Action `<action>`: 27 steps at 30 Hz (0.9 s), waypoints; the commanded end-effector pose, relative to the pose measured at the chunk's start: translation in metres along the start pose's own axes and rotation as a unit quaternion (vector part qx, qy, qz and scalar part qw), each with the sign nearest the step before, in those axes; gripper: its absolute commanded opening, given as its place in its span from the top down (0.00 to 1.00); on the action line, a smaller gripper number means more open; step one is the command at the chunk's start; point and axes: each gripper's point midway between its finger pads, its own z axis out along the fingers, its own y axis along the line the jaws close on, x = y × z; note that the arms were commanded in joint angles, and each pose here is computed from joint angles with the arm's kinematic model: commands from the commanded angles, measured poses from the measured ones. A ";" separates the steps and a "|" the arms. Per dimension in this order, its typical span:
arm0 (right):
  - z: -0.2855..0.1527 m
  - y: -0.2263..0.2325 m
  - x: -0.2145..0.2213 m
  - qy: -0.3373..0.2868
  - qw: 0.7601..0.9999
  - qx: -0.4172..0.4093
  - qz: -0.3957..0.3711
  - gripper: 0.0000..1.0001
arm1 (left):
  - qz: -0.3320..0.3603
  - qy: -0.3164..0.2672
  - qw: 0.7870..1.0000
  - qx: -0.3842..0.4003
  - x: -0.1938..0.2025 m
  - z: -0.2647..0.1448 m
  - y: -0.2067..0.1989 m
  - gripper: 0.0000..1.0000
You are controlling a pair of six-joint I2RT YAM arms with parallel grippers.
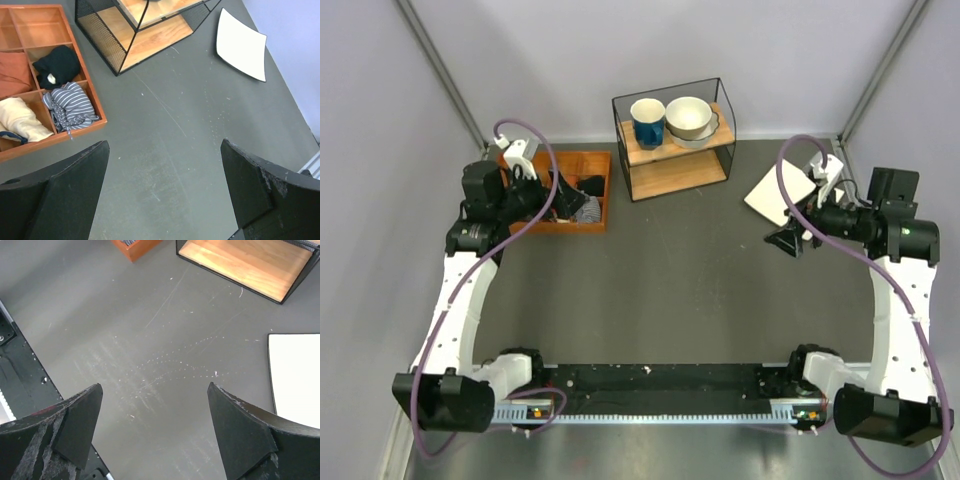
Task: Roll the underwear
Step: Reset both arms
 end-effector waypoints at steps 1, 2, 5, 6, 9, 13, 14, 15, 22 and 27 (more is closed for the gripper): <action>-0.016 0.002 -0.036 -0.050 0.998 0.029 -0.022 0.12 | 0.008 -0.017 0.999 0.045 -0.004 -0.009 -0.021 0.02; -0.017 0.002 -0.039 -0.055 0.998 0.033 -0.024 0.11 | 0.007 -0.016 0.998 0.052 -0.003 -0.011 -0.025 0.02; -0.020 -0.001 -0.048 -0.070 0.996 0.054 -0.007 0.01 | 0.006 -0.018 0.998 0.066 0.001 -0.017 -0.032 0.02; -0.021 -0.006 -0.053 -0.079 0.995 0.067 -0.006 0.01 | 0.006 -0.017 0.997 0.074 0.002 -0.019 -0.036 0.02; -0.027 -0.013 -0.061 -0.093 0.990 0.105 0.023 0.01 | 0.012 -0.026 0.996 0.089 0.002 -0.029 -0.047 0.02; -0.036 -0.023 -0.075 -0.127 0.978 0.154 0.053 0.01 | 0.017 -0.039 0.995 0.094 0.003 -0.040 -0.055 0.02; -0.039 -0.027 -0.077 -0.133 0.975 0.168 0.057 0.01 | 0.020 -0.043 0.994 0.097 0.002 -0.045 -0.059 0.02; -0.042 -0.027 -0.080 -0.141 0.972 0.177 0.060 0.01 | 0.022 -0.046 0.994 0.101 0.001 -0.047 -0.062 0.02; -0.057 -0.028 -0.095 -0.182 0.955 0.215 0.088 0.01 | 0.030 -0.064 0.992 0.102 -0.006 -0.067 -0.076 0.02; -0.062 -0.026 -0.095 -0.188 0.952 0.226 0.088 0.01 | 0.034 -0.068 0.991 0.106 -0.006 -0.075 -0.082 0.02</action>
